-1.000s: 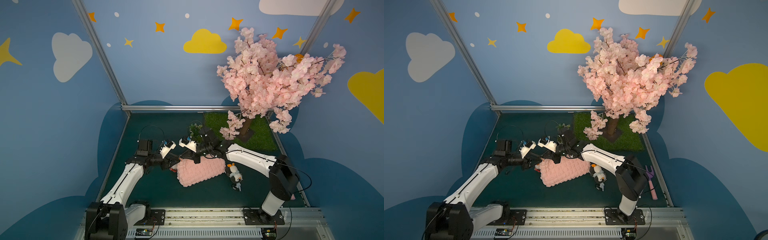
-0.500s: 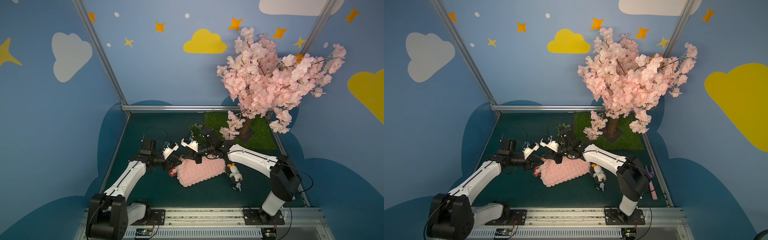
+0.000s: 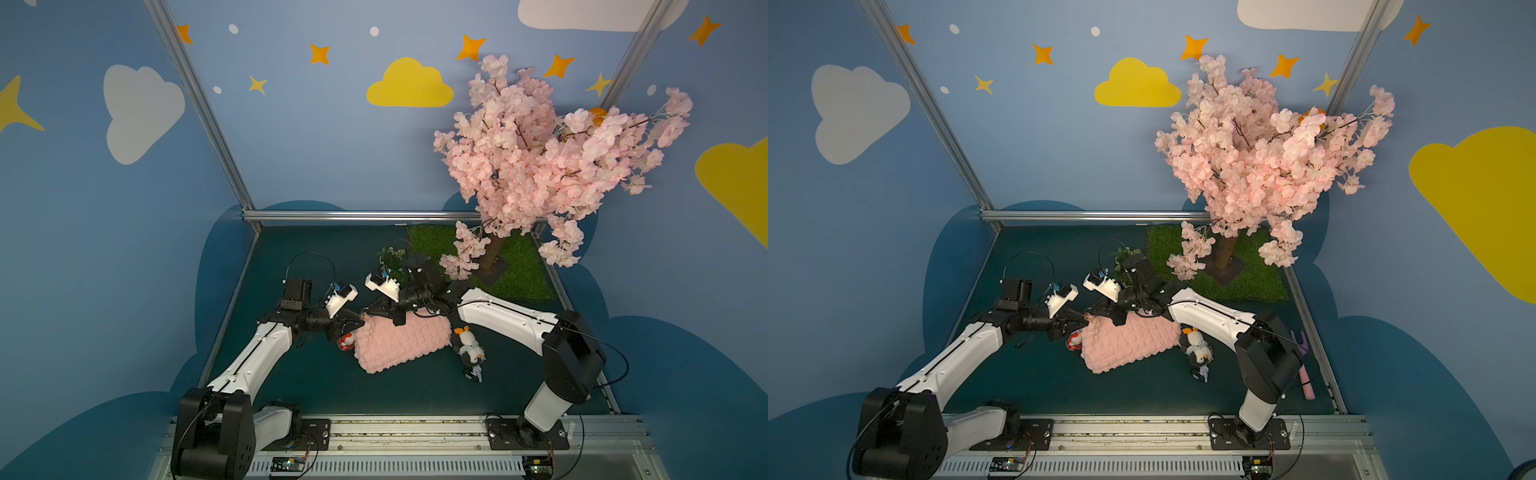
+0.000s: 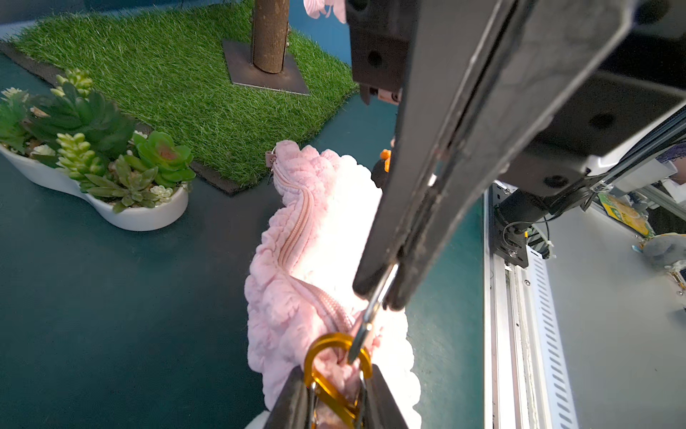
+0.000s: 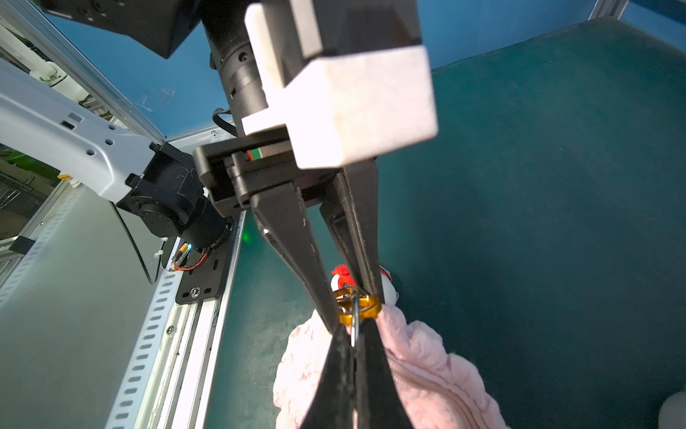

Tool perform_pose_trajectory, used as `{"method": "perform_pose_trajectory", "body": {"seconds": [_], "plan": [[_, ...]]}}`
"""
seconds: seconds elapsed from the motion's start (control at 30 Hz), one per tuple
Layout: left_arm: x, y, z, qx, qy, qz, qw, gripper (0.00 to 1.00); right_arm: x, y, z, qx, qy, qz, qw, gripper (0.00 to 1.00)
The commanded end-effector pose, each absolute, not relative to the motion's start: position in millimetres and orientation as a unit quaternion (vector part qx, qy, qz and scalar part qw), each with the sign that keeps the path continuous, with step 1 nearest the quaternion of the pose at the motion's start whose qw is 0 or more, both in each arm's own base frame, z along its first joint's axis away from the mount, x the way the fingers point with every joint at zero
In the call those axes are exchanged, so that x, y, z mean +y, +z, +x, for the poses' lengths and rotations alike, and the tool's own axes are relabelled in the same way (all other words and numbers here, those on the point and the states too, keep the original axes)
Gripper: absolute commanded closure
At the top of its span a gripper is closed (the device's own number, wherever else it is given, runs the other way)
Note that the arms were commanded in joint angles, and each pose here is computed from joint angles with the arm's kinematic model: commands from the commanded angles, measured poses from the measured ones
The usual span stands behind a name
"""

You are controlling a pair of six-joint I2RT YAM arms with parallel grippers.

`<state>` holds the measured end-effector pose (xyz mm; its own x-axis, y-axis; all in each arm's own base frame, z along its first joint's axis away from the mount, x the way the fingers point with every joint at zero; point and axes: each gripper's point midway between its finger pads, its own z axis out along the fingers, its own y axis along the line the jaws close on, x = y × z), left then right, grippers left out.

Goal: Remove the decoration from the bag
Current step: Remove the decoration item from the bag.

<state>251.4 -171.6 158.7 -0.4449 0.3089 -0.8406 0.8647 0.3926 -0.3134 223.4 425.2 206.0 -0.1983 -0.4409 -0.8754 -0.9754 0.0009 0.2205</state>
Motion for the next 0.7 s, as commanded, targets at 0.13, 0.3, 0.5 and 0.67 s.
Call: {"method": "perform_pose_trajectory", "body": {"seconds": [0.13,0.3,0.5,0.67], "plan": [[-174,157,250,0.750,-0.414,0.376,0.353,0.82,424,234,223,0.614,0.451,-0.555,0.335,1.00],[-172,155,255,0.758,-0.411,0.367,0.351,0.76,422,233,222,0.615,0.447,-0.557,0.335,1.00],[-167,175,257,0.752,-0.448,0.331,0.352,0.69,419,231,224,0.616,0.446,-0.555,0.337,1.00],[-168,173,252,0.752,-0.460,0.329,0.338,0.63,418,233,223,0.614,0.449,-0.553,0.339,1.00]]}}
